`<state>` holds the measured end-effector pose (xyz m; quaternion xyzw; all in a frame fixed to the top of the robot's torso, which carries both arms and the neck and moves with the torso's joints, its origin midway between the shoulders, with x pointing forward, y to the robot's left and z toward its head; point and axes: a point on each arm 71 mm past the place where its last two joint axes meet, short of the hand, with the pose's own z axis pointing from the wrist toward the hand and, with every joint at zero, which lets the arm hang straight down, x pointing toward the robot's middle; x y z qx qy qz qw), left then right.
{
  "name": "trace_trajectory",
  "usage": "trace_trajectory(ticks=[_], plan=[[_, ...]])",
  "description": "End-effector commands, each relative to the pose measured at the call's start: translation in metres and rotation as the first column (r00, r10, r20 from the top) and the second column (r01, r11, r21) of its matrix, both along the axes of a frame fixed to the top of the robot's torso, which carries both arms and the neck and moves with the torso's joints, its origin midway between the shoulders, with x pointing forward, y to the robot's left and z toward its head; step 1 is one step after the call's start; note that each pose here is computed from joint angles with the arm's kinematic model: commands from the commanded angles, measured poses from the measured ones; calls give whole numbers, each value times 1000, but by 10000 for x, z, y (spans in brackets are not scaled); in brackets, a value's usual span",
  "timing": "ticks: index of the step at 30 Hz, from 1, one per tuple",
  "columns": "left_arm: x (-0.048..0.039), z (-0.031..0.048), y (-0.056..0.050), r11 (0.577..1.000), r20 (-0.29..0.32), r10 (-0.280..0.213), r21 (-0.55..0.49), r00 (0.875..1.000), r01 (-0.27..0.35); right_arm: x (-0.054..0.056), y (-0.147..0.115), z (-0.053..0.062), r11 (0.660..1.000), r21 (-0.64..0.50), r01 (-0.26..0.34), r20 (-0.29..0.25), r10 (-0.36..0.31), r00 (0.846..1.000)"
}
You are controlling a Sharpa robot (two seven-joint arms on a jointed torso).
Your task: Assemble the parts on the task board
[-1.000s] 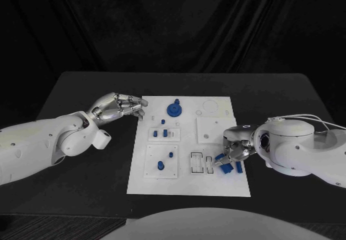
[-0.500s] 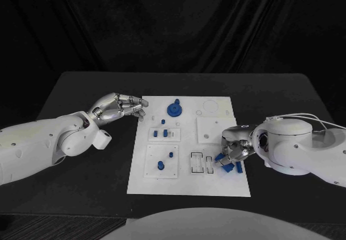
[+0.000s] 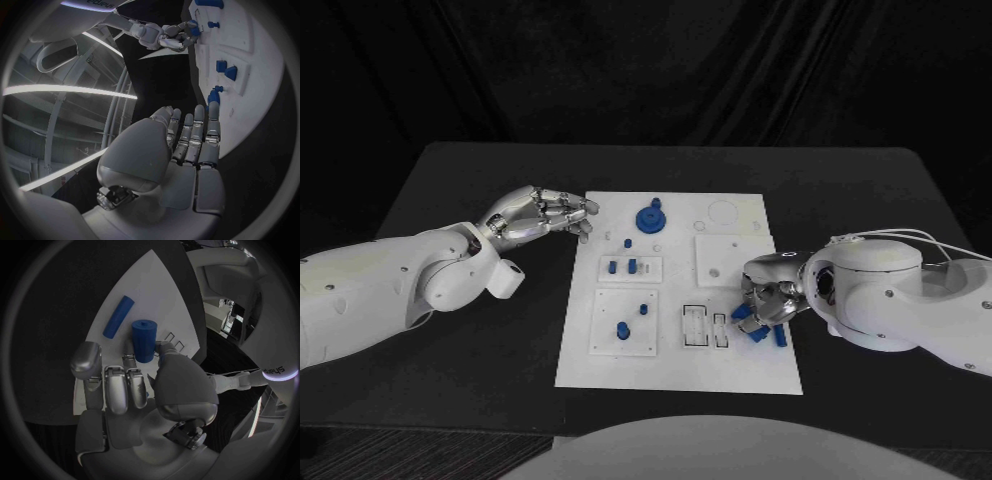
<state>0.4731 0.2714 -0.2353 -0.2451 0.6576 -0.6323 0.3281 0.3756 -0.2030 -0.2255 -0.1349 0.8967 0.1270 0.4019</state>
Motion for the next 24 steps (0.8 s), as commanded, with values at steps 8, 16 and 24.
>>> trace_trajectory(ticks=[8,16,24], plan=[[-15,-5,-8,1000,-13,-11,-14,1000,11,-34,-94,-21,971,167,171,-81,-159,984],[-16,-9,-17,1000,-17,-12,-11,1000,12,-54,-117,73,877,310,367,-280,-285,917],[-21,-11,-31,1000,-21,-14,-9,1000,14,-48,-50,84,808,337,483,-432,-323,842]])
